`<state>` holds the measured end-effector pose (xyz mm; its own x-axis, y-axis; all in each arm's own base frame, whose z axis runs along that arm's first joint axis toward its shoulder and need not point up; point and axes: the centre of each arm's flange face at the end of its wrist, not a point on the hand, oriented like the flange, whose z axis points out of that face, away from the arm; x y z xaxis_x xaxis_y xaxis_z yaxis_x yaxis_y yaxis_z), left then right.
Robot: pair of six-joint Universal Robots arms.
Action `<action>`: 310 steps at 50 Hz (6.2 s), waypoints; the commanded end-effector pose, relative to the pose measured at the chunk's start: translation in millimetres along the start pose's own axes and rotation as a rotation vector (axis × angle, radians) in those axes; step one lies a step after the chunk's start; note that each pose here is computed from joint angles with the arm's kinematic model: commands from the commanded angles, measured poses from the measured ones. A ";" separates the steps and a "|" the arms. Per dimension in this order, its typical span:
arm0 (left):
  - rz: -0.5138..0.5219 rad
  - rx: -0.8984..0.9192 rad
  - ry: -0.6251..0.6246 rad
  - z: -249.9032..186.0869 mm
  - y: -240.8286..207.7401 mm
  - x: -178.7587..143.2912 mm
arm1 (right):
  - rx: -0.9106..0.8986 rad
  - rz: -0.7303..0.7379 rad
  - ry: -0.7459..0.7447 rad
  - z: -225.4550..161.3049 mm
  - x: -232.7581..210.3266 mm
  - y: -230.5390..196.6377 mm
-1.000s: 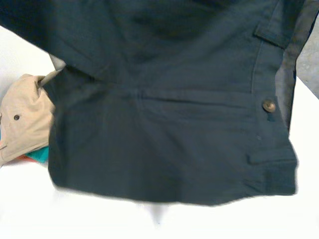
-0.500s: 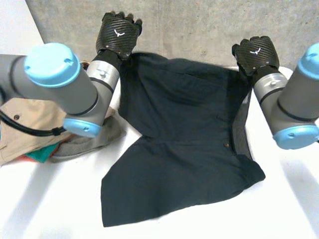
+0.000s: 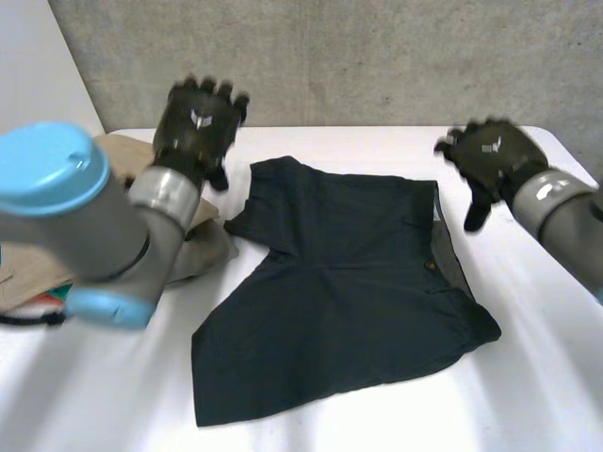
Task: Fold the laundry.
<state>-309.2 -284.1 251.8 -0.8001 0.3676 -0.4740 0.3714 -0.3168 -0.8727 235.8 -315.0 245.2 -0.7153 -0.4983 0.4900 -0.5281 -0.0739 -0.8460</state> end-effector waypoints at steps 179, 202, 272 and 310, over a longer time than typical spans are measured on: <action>0.241 0.183 0.050 123.7 114.9 106.8 | 0.046 -0.243 0.257 129.2 1.8 107.2; -0.110 0.063 0.127 -12.7 17.3 52.6 | -0.236 0.266 -0.001 -2.5 19.6 75.9; -0.228 0.085 -0.033 33.3 5.8 26.8 | 0.382 -0.062 -0.448 14.0 -107.4 -12.9; -0.232 -0.415 0.297 30.6 90.0 135.8 | -0.205 0.318 -0.252 99.3 -57.7 78.8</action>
<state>-399.9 -289.5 112.6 -0.7398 0.6341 -0.2248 0.4000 0.1459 -0.9048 285.1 -377.1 135.0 -0.7425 -0.6695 0.0191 -0.3106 0.3190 -0.8954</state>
